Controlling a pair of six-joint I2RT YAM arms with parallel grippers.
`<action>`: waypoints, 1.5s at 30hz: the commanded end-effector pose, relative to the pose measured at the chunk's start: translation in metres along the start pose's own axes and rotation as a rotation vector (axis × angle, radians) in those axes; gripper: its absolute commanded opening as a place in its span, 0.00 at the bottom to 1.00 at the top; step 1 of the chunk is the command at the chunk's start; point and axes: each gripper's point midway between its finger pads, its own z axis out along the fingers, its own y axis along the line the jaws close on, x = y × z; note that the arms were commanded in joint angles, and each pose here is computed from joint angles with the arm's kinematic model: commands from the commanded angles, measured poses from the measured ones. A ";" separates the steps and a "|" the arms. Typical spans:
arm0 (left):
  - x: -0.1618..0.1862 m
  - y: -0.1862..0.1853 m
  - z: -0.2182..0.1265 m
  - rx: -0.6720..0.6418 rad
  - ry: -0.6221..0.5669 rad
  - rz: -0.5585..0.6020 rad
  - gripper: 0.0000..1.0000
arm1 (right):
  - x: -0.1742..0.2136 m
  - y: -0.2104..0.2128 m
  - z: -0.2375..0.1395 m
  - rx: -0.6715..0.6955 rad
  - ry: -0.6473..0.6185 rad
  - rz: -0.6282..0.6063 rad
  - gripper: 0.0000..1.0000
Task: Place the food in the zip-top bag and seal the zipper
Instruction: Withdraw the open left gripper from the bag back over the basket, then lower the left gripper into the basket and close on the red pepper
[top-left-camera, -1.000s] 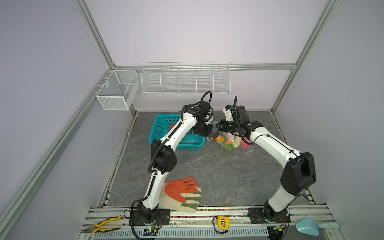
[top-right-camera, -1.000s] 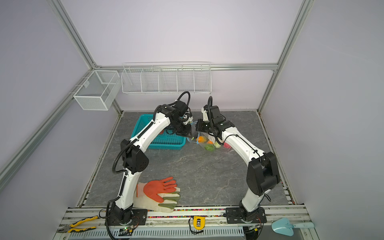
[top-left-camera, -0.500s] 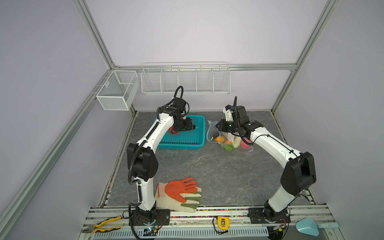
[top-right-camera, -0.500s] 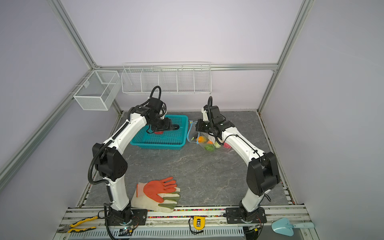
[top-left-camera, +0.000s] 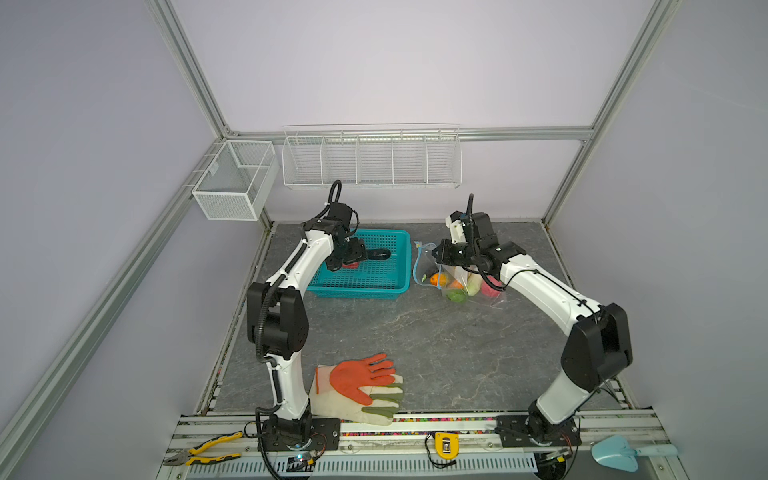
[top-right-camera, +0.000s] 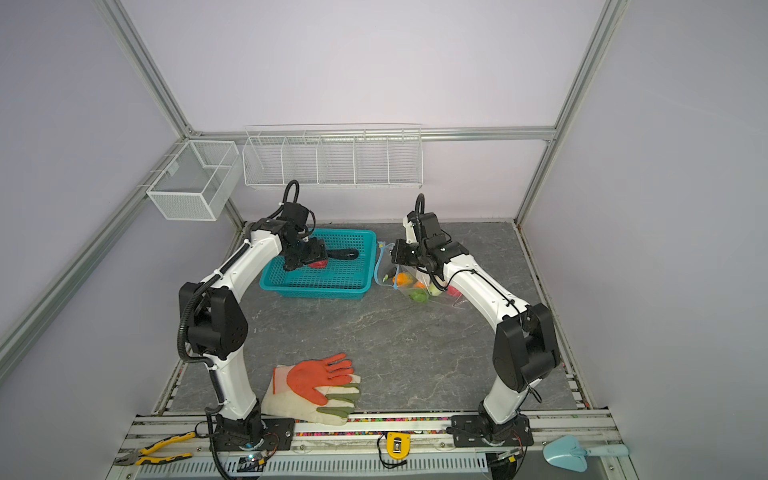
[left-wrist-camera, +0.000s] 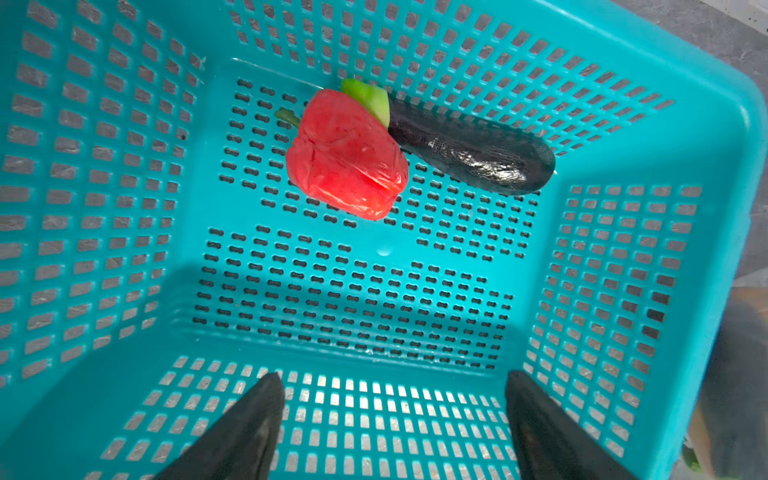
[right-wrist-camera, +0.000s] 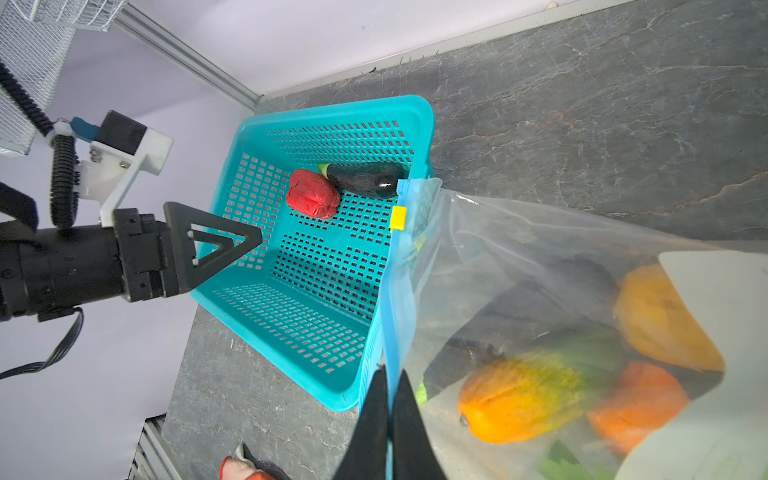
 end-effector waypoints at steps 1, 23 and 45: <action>-0.004 0.017 0.005 -0.032 -0.018 -0.051 0.84 | -0.001 -0.002 -0.008 0.004 -0.018 -0.005 0.07; -0.041 0.064 0.057 -0.162 -0.034 -0.124 0.96 | 0.006 0.001 -0.008 -0.005 -0.009 -0.011 0.07; -0.047 0.042 0.115 -0.067 0.014 -0.126 0.99 | 0.004 -0.005 0.002 0.016 0.011 -0.008 0.07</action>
